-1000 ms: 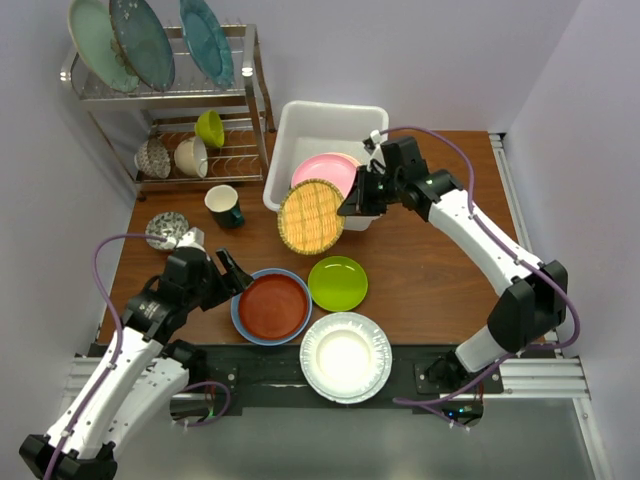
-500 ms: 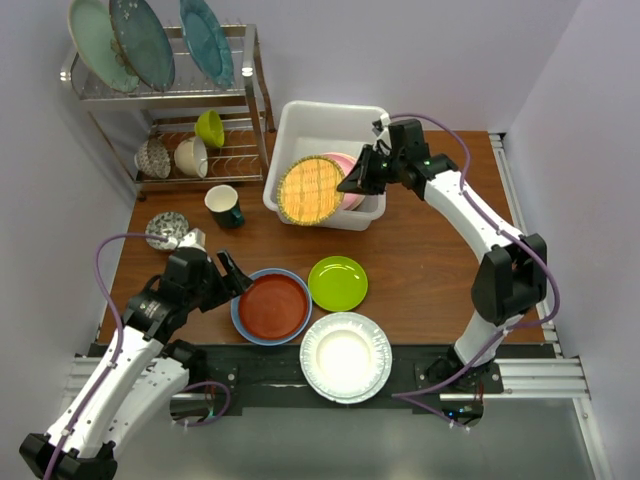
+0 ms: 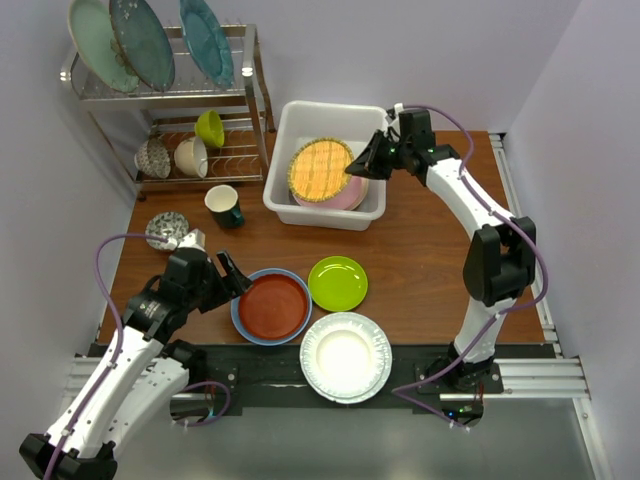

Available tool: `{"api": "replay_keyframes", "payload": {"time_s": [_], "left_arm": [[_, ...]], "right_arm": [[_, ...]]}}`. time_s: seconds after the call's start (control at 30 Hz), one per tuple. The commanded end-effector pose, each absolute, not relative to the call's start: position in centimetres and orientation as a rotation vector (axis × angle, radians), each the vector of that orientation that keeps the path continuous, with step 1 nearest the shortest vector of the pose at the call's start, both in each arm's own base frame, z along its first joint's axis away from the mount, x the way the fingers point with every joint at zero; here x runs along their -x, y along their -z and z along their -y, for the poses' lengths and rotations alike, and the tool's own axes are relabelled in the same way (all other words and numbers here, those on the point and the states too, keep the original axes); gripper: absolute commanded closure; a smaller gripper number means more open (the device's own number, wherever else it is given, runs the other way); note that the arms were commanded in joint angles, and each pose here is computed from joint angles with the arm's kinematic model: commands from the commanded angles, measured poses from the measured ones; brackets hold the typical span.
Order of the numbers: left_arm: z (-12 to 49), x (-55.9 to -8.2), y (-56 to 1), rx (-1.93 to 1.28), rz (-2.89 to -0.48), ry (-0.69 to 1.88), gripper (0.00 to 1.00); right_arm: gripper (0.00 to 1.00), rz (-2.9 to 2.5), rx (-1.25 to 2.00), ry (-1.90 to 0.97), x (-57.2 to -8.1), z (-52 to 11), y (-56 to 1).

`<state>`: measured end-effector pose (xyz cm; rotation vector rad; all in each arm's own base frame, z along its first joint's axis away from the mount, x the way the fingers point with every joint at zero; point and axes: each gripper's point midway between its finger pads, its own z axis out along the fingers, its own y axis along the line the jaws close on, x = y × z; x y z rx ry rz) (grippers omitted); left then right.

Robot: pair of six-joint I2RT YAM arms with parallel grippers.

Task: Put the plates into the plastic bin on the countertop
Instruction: Place the plate in the plastic bin.

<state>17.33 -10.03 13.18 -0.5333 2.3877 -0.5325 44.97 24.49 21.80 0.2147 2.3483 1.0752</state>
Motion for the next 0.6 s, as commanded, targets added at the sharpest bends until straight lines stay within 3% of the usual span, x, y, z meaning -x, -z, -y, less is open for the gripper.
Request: {"api": "replay_keyframes", "payload": {"time_s": [0.0, 0.57], "left_arm": [[9.8, -17.5, -13.6, 0.519, -2.369, 0.515, 0.2], [10.8, -18.3, -13.3, 0.501, -2.365, 0.568, 0.21]], "right_arm": [[1.0, -2.207, -0.18, -1.112, -46.8, -24.4, -26.2], [1.0, -2.295, -0.3, -0.985, -50.9, -22.5, -21.1]]}}
